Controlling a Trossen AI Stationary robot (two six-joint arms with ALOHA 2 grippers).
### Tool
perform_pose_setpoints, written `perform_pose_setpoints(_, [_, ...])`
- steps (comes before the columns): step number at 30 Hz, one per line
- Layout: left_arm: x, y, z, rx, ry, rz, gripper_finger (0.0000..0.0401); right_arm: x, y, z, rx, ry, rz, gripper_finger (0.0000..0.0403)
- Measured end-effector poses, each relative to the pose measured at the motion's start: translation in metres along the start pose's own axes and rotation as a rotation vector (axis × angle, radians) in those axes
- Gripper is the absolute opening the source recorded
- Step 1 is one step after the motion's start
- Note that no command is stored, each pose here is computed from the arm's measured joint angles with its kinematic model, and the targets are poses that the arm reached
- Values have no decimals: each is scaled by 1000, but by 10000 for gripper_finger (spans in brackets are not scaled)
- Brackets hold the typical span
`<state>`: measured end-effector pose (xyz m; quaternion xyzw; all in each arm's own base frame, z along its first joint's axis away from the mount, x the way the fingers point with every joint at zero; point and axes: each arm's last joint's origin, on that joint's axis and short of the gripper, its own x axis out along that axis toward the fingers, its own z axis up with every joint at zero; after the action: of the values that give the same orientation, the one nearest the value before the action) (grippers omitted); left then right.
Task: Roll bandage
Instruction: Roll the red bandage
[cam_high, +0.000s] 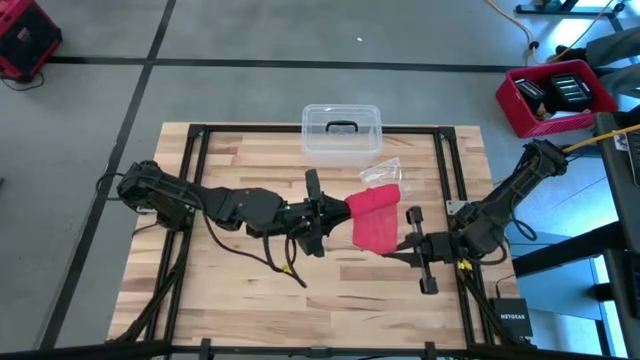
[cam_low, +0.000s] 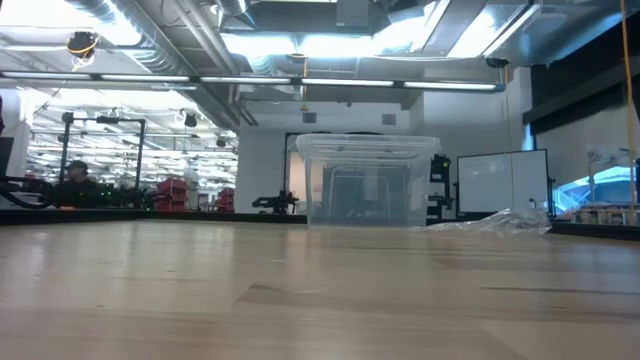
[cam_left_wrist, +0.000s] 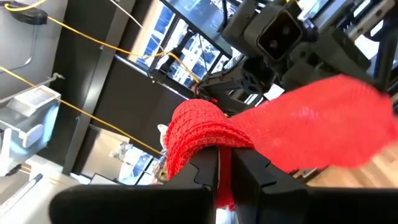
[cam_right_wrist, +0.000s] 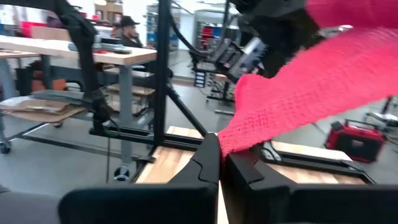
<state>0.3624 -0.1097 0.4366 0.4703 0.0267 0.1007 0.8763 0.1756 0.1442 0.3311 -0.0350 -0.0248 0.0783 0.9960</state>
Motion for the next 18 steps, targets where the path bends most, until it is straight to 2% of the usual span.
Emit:
perform_pose_setpoints(4, [-2, -2, 4, -10, -10, -8, 17, 1, -3, -2, 7, 18, -115, 25])
perform_pose_setpoints(7, [-4, -4, 6, -12, -18, -12, 17, 2, -9, -2, -24, 34, -249, 65])
perform_pose_setpoints(10, [-5, -5, 8, -11, -22, -17, 17, 0, -12, -2, -53, 46, -336, 112])
perform_pose_setpoints(14, [-5, -5, 8, -14, -22, -16, 17, -1, -14, -5, -120, 94, -407, 163])
perform_pose_setpoints(18, [-5, -5, 8, -26, -23, -17, 17, -2, -14, -11, -150, 142, -419, 189])
